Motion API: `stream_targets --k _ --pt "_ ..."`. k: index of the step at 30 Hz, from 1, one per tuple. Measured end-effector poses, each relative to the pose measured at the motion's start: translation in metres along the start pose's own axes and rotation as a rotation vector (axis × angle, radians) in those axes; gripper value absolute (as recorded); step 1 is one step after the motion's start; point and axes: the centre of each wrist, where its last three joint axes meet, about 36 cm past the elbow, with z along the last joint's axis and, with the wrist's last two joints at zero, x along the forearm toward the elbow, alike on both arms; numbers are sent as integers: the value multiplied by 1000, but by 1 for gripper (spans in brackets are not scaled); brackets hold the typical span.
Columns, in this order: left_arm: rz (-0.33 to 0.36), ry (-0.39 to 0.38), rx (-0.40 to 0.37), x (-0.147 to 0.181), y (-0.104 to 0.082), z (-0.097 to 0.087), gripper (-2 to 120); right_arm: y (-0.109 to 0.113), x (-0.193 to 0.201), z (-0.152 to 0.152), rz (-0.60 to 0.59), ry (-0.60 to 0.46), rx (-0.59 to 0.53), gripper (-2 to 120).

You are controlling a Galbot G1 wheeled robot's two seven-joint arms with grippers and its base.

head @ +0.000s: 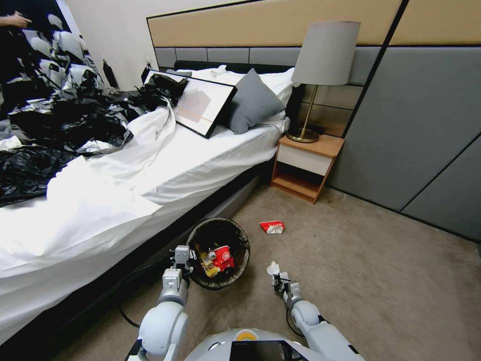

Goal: Pick up the trash bin, then pick up the garbage from the floor and place it into the trash bin.

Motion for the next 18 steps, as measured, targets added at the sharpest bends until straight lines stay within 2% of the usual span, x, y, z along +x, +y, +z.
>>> stream_targets --k 1,2,5,6,9,10,11,14,17,18 --pt "0 1 -1 0 1 0 0 0 5 -13 0 -68 -3 0" --pt "0 1 -1 0 1 0 0 0 5 -13 0 -68 -3 0" --pt "2 3 -2 0 1 1 0 9 17 -64 -20 -349 -13 0" --pt "2 3 -2 0 1 1 0 9 17 -64 -20 -349 -13 0" --pt "10 5 0 -1 0 1 0 25 37 -123 -104 -600 -24 0" --pt "14 7 1 -1 0 1 0 30 43 -139 -172 -687 -22 0" --pt "14 7 1 -1 0 1 0 30 43 -139 -172 -687 -22 0" --pt "21 13 1 -3 -2 3 0 47 64 -171 -325 -852 -18 0" --pt "23 14 1 -2 -2 3 0 54 74 -181 -373 -884 -18 0" --pt "25 17 1 -2 -3 4 0 62 87 -189 -431 -913 -1 0"
